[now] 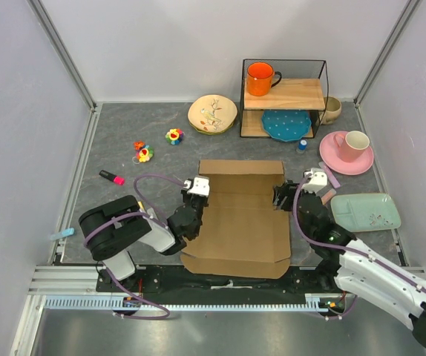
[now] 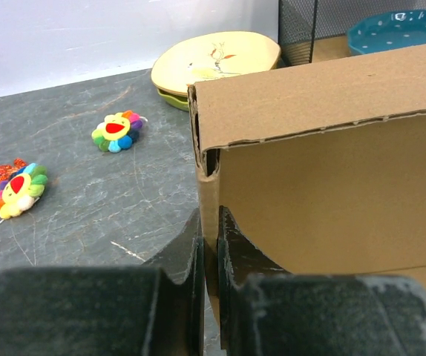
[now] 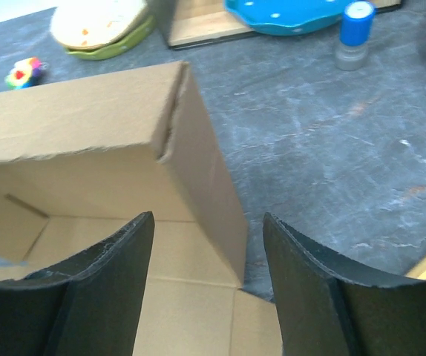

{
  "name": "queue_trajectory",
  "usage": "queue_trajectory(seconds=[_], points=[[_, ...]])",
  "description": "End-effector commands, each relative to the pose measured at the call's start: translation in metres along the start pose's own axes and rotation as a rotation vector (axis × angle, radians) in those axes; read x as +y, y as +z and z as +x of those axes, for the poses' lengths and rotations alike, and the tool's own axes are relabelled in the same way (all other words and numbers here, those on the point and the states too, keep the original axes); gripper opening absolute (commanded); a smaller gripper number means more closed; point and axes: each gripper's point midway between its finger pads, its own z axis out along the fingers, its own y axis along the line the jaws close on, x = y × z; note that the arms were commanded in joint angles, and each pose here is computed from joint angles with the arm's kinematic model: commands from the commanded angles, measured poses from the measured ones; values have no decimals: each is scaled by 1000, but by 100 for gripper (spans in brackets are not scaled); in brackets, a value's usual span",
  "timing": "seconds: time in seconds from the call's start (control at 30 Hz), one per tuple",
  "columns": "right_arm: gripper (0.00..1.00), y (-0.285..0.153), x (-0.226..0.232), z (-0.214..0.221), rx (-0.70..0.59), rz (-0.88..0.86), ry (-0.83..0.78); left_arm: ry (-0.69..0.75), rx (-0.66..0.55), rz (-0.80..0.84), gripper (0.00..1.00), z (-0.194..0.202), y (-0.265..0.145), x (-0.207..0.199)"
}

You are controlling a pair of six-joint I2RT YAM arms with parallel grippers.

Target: Fold the paper box

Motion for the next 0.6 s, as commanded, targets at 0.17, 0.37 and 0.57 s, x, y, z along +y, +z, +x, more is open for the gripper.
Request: queue_trajectory(seconds=[0.17,0.37,0.57], points=[[77,-33,49,-53,-83,-291,37,49,-21,-129,2,-7,5,17],[81,-51,56,-83,-147,-339,114,54,-12,-146,2,-2,5,18],[84,-49,60,-106,-166,-302,166,55,-5,-152,2,2,4,19]])
